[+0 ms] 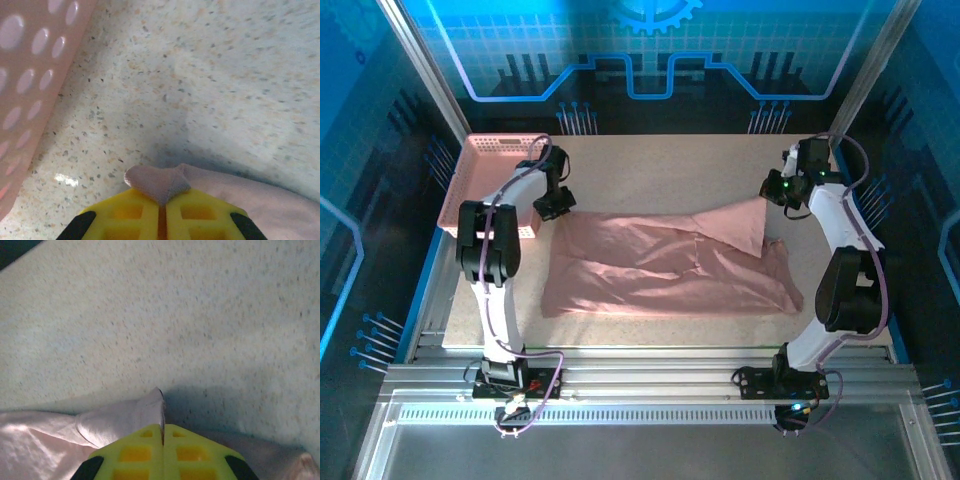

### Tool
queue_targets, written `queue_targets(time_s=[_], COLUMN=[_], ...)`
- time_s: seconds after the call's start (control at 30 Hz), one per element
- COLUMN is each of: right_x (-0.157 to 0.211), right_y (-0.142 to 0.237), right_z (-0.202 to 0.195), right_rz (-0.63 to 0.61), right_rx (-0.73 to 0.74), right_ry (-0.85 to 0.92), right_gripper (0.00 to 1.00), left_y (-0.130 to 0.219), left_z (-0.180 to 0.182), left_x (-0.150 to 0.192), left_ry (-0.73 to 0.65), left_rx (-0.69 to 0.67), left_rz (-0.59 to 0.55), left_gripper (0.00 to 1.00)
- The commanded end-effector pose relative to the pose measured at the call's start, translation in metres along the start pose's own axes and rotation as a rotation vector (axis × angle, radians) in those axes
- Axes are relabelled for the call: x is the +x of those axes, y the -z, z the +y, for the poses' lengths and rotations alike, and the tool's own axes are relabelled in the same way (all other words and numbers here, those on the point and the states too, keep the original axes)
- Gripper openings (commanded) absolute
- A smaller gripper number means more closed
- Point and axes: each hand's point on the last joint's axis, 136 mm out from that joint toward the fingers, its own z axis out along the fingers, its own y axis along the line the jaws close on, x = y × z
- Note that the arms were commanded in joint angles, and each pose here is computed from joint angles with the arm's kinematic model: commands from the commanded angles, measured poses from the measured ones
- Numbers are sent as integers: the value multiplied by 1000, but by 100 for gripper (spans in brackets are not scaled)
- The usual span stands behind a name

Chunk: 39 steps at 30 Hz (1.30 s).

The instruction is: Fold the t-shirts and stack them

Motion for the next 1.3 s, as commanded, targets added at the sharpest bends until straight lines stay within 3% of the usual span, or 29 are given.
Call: queue_targets(time_s=[0.0,0.13,0.43,0.57,0.63,0.8,0.97,1.27], right_x=[-26,-38,-44,-40,-37,-32,-27,-18], right_y=[1,3,2,0,-2,-3,-3,2], right_z=[11,23,31,33,33,34,35,32], right_rz=[-84,-139,-142,-122,-113,-97,-79,-59], right_rx=[-10,-32,-37,-41,-40,-33,-28,-15], right_ry=[26,55,93,97,100,108,121,138], right_gripper=[0,0,0,0,0,0,0,0], left_y=[18,21,25,14,12,13,3,-31], left_z=[-6,-1,1,7,4,-4,-8,0], left_x=[-6,-1,-2,-1,-5,-20,-30,-18], left_ry=[-5,-9,-10,9,15,34,44,59], left_rx=[70,63,67,35,43,54,32,-49], left_rz=[-34,-37,-49,-20,-22,-46,-36,70], left_gripper=[9,9,12,25,39,53,54,51])
